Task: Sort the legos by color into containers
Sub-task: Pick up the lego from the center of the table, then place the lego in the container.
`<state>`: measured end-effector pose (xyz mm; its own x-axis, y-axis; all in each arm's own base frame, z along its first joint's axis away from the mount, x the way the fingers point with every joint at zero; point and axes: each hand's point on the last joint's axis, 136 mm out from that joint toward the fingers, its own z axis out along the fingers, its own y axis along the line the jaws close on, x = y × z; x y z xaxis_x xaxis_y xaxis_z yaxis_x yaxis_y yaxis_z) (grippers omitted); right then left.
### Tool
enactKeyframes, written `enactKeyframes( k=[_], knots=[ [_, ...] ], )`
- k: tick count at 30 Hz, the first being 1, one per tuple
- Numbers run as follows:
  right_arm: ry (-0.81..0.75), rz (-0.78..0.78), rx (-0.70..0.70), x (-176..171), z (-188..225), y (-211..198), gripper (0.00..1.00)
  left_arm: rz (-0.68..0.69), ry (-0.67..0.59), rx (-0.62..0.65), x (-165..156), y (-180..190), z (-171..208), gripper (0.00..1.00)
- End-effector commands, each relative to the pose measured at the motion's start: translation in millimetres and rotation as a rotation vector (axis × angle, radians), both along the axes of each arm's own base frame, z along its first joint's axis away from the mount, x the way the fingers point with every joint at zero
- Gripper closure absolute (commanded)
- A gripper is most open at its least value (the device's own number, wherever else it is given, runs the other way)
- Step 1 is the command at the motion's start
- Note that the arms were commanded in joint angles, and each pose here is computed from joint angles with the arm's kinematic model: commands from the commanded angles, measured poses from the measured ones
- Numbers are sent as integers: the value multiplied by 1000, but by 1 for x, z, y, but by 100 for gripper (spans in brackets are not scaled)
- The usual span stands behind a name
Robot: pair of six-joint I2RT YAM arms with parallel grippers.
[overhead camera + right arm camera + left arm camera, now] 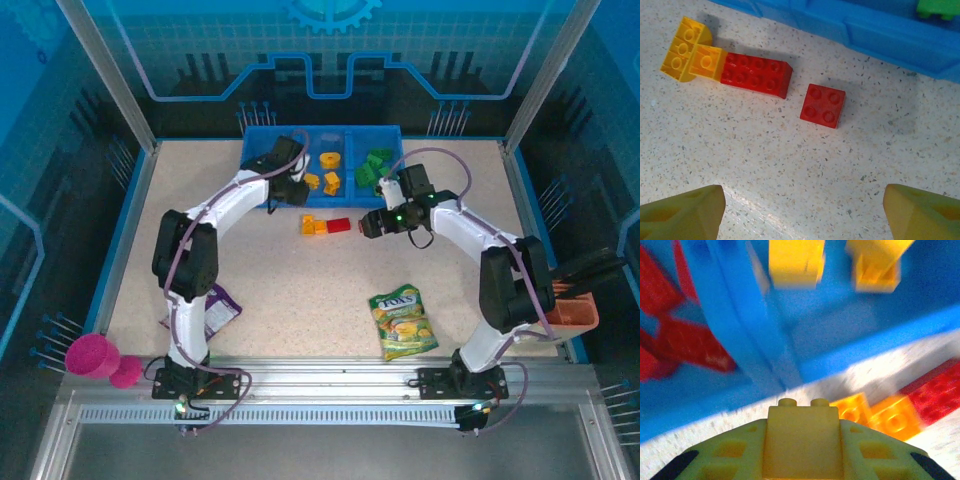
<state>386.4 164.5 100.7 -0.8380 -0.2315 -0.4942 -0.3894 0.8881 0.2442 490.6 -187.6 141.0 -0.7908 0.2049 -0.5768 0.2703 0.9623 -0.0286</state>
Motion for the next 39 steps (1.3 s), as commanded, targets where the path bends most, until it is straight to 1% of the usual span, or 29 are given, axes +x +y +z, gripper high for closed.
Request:
enactKeyframes(
  k=[1,8,10,15,18,21,22,25,26,32,39],
  knots=[
    [23,-51,11,10,1,2,17,-6,-94,-88,17,-17,39,74],
    [32,-118,-83,27,-12,7,21,30,-175,-77,68,-27,23,76],
    [38,-125,-108,30,-17,9,22,36,-177,-68,80,-30,16,76],
    [84,-126,-158,33,-36,16,26,23,-167,-58,102,-40,4,75],
    [95,-137,-181,35,-45,16,28,23,-179,-43,111,-40,4,72],
    [93,-142,-190,37,-50,16,31,17,-187,-30,117,-41,3,67],
    [95,-142,-194,37,-52,16,32,15,-183,-25,118,-41,2,63],
    [106,-140,-205,39,-58,17,34,11,-183,-7,119,-40,2,45],
    [109,-138,-206,39,-60,17,35,10,-184,-4,119,-40,2,42],
    [121,-124,-206,40,-70,24,41,1,-195,-6,116,-39,15,40],
    [136,-122,-191,42,-81,28,42,-13,-216,7,109,-35,36,38]
  ],
)
